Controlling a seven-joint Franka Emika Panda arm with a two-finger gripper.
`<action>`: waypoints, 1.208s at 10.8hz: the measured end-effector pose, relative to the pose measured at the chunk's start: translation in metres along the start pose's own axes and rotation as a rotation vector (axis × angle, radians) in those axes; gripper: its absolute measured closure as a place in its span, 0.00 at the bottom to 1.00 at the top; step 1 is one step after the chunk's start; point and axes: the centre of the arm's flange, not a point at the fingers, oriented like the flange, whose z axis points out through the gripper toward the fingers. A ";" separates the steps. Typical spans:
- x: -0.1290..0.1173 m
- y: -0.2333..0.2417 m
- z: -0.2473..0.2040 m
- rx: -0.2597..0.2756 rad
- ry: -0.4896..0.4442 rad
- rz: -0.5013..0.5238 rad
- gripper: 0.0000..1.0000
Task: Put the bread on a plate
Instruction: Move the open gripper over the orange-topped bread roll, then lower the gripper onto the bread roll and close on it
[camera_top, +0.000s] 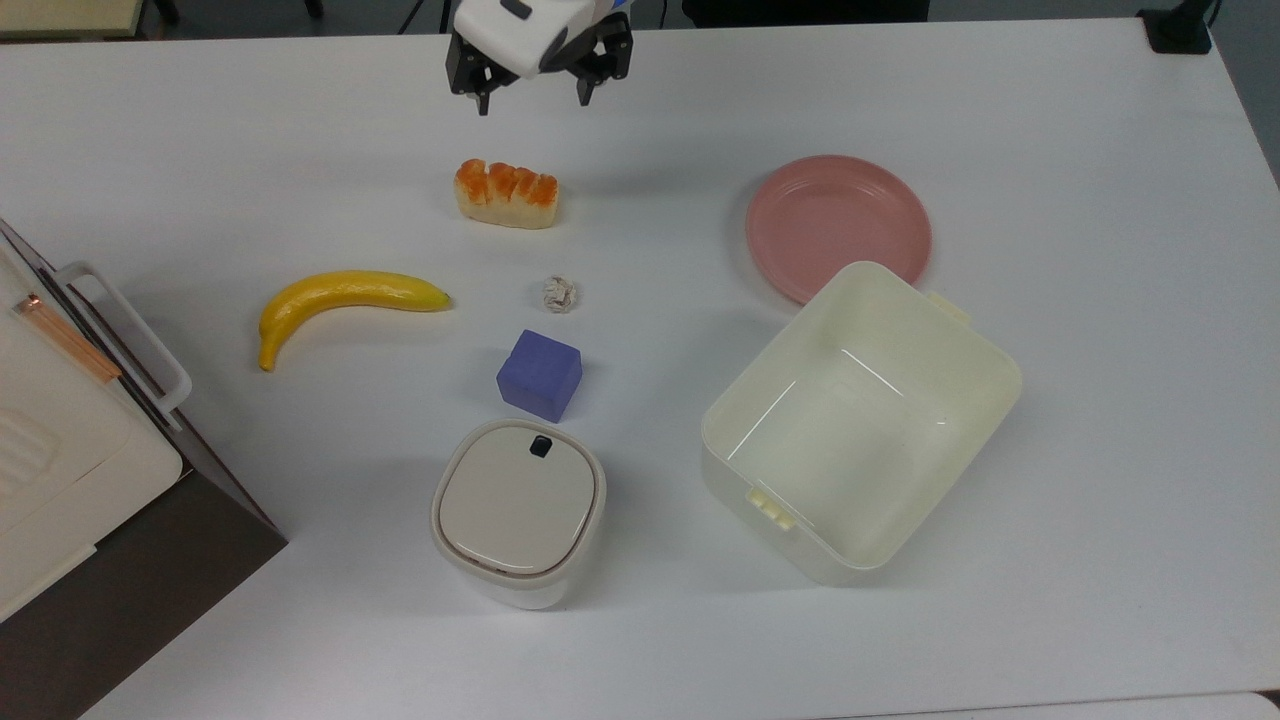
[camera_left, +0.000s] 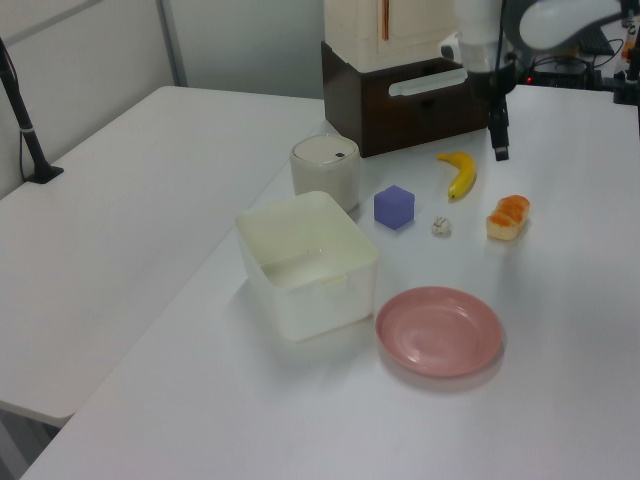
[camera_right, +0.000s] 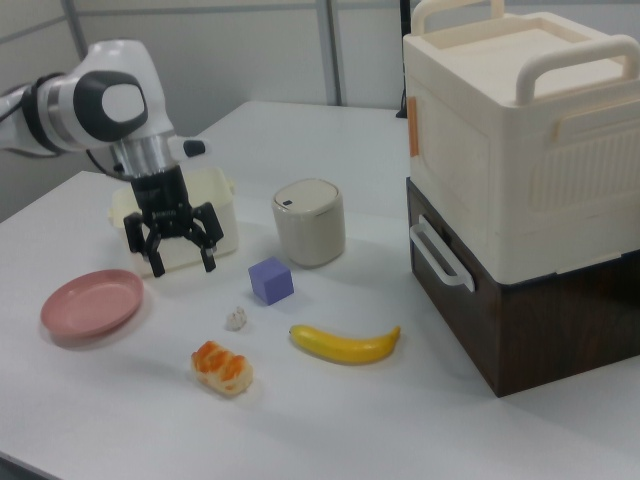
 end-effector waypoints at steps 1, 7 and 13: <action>-0.002 -0.006 0.015 -0.036 -0.036 -0.034 0.00; -0.007 -0.011 0.072 -0.305 -0.244 -0.473 0.00; 0.018 -0.050 0.159 -0.393 -0.429 -0.624 0.00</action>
